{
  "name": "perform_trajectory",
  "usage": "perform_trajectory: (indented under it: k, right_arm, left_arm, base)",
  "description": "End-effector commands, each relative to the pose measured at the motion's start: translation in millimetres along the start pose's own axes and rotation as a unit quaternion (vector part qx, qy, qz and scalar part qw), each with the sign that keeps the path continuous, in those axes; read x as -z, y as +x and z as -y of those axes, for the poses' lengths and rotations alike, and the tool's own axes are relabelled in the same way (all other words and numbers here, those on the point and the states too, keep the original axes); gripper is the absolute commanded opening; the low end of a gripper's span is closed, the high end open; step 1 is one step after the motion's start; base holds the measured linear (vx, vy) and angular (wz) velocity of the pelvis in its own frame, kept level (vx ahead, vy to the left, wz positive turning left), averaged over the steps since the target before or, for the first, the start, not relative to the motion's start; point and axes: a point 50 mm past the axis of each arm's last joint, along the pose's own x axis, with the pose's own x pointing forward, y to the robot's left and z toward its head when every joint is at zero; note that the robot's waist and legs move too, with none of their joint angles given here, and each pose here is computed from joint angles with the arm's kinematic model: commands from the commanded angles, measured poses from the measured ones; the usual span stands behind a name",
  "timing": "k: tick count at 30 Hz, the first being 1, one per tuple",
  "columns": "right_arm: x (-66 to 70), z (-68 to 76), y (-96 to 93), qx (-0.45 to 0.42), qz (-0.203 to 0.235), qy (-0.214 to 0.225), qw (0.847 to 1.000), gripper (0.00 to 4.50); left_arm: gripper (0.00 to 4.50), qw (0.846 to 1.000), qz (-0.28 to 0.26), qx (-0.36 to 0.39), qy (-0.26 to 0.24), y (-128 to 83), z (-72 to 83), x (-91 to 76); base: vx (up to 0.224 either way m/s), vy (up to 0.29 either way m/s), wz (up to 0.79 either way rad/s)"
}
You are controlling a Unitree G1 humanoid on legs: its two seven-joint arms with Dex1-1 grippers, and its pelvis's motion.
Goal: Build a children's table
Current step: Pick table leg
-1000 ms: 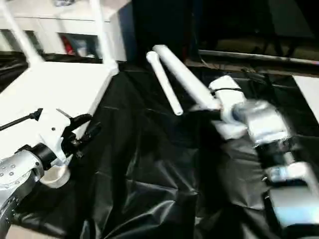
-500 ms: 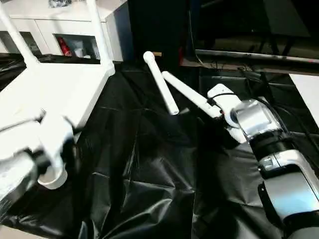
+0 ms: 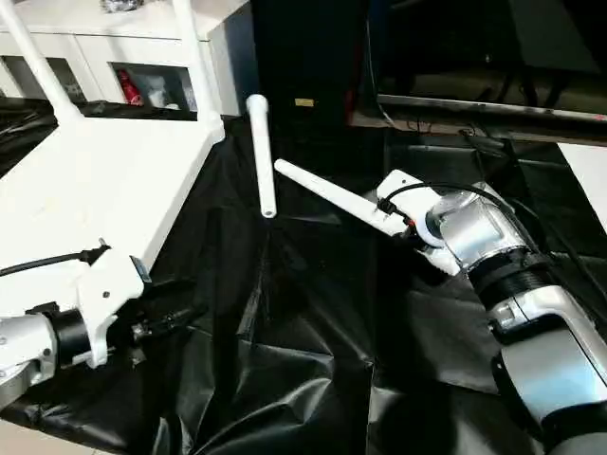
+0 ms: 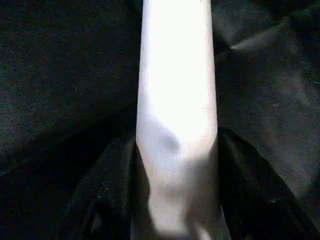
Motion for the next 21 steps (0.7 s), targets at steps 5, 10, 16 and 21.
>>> perform_trajectory:
  k: [5,10,16,21]
  right_arm:
    - [2.1,14.0,-26.2,0.067,0.108,0.107,0.986,1.89]
    - [4.1,16.7,-37.5,0.179,0.245,0.185,0.935,1.89]
    - [32.2,-49.0,-31.7,0.199,0.333,0.354,0.851,1.89]
    - [24.6,-63.7,-29.7,0.21,0.357,0.36,0.836,1.89]
  left_arm:
    - [2.13,0.99,0.037,-0.138,-0.015,10,-21.4,2.3]
    - [2.13,0.964,0.066,-0.251,-0.059,17,-40.6,4.0]
    - [2.13,0.932,0.068,-0.346,-0.078,23,-49.7,12.7]
    - [2.13,0.93,0.077,-0.356,-0.06,27,-52.4,7.4]
  base:
    - [0.0,0.0,0.0]
    - [0.0,0.0,0.0]
    - [0.006,0.017,-0.01]
    - [0.006,0.215,-0.22]
